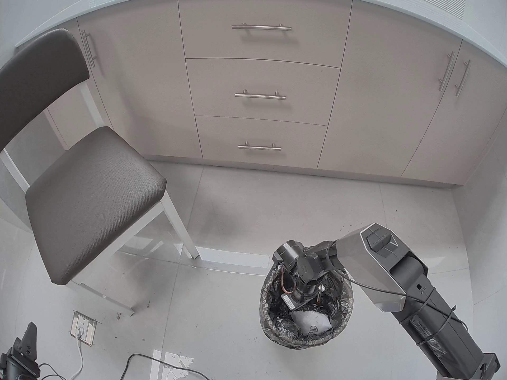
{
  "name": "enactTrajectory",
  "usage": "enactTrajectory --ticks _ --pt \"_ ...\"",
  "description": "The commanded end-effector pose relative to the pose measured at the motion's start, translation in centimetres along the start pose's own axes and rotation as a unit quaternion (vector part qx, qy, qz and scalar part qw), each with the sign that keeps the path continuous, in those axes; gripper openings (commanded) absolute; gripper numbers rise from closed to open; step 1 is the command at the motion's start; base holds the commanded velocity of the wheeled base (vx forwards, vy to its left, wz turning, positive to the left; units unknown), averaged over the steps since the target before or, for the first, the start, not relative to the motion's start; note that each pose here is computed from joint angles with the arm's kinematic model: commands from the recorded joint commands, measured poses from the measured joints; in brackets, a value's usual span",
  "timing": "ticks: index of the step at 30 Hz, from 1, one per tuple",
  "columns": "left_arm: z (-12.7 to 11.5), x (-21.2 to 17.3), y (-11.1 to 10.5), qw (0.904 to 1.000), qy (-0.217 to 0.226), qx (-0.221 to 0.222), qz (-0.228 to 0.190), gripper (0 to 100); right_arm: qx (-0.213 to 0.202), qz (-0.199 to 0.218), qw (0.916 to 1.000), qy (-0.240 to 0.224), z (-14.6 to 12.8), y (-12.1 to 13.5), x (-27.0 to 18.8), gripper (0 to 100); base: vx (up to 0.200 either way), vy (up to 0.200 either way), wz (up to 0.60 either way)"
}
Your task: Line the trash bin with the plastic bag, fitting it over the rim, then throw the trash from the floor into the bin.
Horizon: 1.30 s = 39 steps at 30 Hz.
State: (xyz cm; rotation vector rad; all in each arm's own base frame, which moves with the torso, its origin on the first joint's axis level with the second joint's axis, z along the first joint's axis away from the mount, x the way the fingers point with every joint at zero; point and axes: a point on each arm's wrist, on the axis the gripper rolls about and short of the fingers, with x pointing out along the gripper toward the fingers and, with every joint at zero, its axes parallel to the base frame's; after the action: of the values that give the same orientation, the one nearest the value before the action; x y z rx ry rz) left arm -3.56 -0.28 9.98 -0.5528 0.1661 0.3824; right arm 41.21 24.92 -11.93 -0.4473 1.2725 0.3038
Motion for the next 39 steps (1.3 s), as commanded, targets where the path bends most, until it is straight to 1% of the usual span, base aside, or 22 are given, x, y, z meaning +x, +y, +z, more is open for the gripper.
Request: enactTrajectory --ticks 1,5,11,15,20,23,25,29,30,32,33,36,38,39 --pt "0.0 0.0 0.0 1.0 0.001 -0.001 0.001 100 0.003 -0.001 1.0 0.007 -0.6 -0.2 1.5 0 0.0 0.0 0.0" --pt "0.0 0.0 0.0 1.0 0.001 -0.001 0.001 100 0.004 -0.001 1.0 0.004 -0.6 -0.3 1.7 0 0.0 0.0 0.0" --pt "0.0 0.0 0.0 1.0 0.001 -0.001 0.0 100 0.005 -0.002 0.9999 0.012 -1.0 -0.5 2.6 0 0.0 0.0 0.0" --pt "0.0 0.0 0.0 1.0 0.001 -0.002 0.0 100 0.011 -0.003 0.9999 -0.002 -0.8 -0.9 3.0 0 0.0 0.0 0.0" --pt "0.0 0.0 0.0 1.0 0.001 -0.002 0.001 100 0.016 -0.004 0.9999 0.002 -0.9 -1.2 3.3 0 0.0 0.0 0.0" --pt "0.0 0.0 0.0 1.0 0.001 -0.002 0.0 100 0.021 -0.008 0.9997 -0.012 -0.2 -1.4 2.0 0 0.0 0.0 0.0" --pt "0.0 0.0 0.0 1.0 0.003 -0.002 -0.002 100 0.027 -0.015 0.9989 -0.034 0.9 -1.4 -0.4 0 0.0 0.0 0.0" --pt "0.0 0.0 -0.1 0.9999 0.008 0.001 -0.011 100 0.034 -0.015 0.9968 -0.071 2.7 -1.8 -5.7 0 0.0 0.0 0.0" --pt "-0.1 0.0 -0.1 0.9998 0.011 0.005 -0.018 100 0.037 -0.018 0.9956 -0.085 3.2 -1.9 -8.0 0 0.0 0.0 0.0" --pt "-0.1 0.1 -0.1 0.9993 0.016 0.014 -0.031 100 0.046 -0.024 0.9935 -0.102 3.8 -2.4 -11.5 0 0.0 0.0 0.0" --pt "-0.1 0.1 -0.1 0.9992 0.016 0.015 -0.033 100 0.048 -0.024 0.9931 -0.104 3.8 -2.4 -11.9 0 0.0 0.0 0.0" --pt "-0.3 0.5 -0.2 0.9973 0.003 0.056 -0.048 100 0.061 -0.022 0.9891 -0.133 4.0 -3.4 -18.5 0 0.0 0.0 0.0" --pt "-0.4 0.9 -0.1 0.9955 -0.008 0.077 -0.055 100 0.065 -0.021 0.9865 -0.149 3.7 -4.1 -22.0 0 0.0 0.0 0.0" --pt "-0.4 0.9 -0.2 0.9952 -0.011 0.08 -0.056 100 0.064 -0.021 0.9859 -0.153 3.6 -4.2 -22.7 0 0.0 0.0 0.0"
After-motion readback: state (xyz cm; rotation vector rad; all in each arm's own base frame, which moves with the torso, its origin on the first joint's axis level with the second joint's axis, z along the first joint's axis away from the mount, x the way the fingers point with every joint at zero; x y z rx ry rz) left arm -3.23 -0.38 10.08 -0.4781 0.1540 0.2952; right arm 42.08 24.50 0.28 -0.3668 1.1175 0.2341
